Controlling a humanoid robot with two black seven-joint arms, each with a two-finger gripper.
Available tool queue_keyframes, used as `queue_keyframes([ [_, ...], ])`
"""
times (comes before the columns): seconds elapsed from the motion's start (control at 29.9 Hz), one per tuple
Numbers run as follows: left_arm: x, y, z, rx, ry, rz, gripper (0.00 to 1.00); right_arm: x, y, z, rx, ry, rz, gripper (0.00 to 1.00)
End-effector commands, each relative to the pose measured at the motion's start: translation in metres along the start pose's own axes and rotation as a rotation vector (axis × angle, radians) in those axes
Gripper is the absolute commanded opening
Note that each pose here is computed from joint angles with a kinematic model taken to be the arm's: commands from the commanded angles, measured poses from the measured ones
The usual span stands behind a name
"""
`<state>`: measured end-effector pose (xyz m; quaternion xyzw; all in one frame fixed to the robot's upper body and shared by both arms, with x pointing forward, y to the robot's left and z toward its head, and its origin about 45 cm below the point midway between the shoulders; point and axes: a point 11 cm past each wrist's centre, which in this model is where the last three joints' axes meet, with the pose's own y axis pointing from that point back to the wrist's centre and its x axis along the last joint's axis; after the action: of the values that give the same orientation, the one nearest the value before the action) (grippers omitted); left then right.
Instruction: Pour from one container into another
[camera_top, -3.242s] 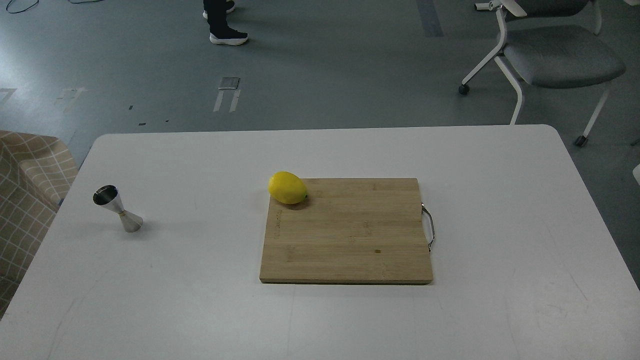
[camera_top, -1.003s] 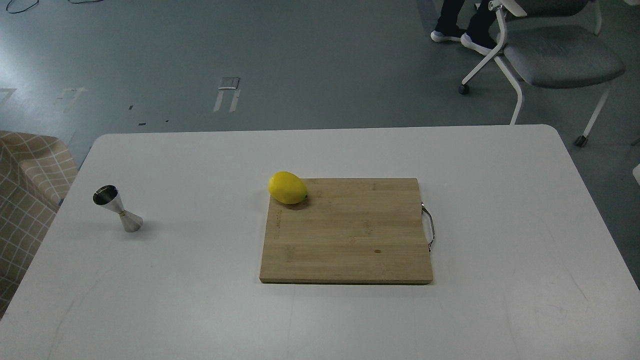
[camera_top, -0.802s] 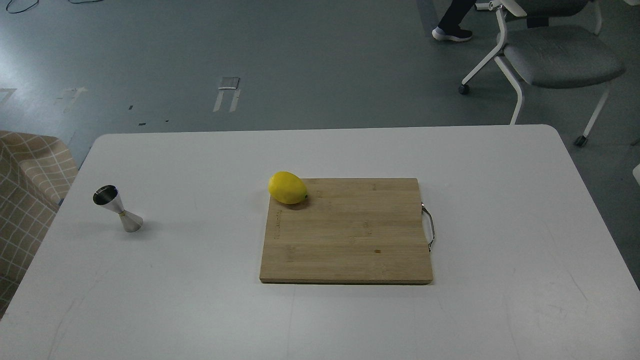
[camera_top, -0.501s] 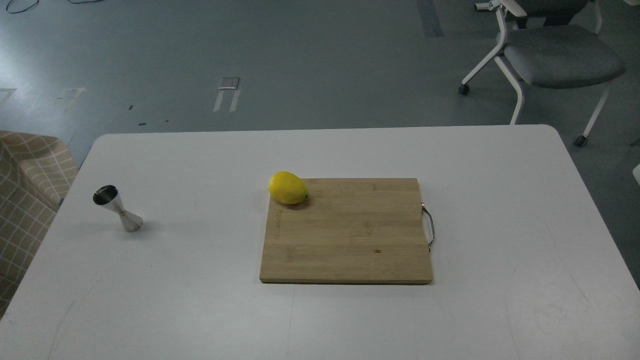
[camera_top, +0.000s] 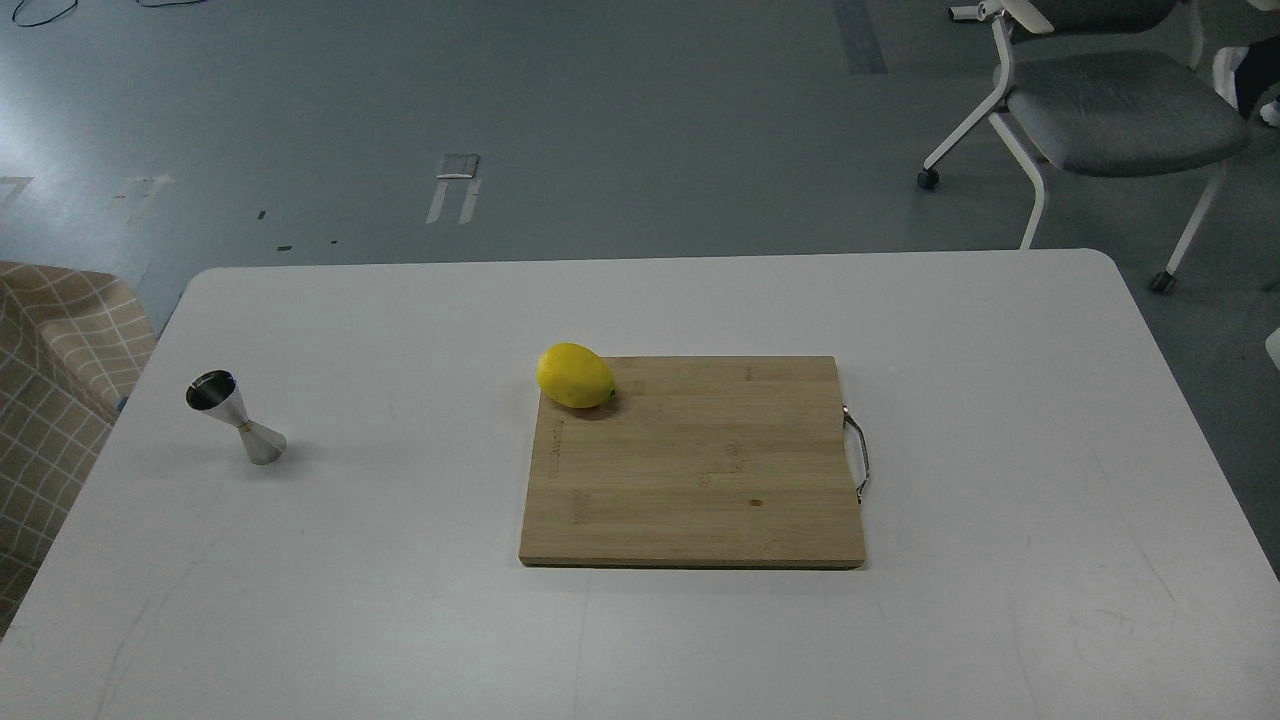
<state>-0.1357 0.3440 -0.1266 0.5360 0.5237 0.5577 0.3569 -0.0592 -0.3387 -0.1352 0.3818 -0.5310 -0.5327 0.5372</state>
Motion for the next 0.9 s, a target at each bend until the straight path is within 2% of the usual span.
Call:
queue_keyframes([
  [0.0,0.0,0.0,0.0,0.0,0.0,0.0,0.99,0.0,0.0,0.0,0.0,0.001,0.0,1.0],
  [0.87,0.0,0.0,0.0,0.0,0.0,0.0,0.99,0.0,0.0,0.0,0.0,0.001,0.0,1.0],
])
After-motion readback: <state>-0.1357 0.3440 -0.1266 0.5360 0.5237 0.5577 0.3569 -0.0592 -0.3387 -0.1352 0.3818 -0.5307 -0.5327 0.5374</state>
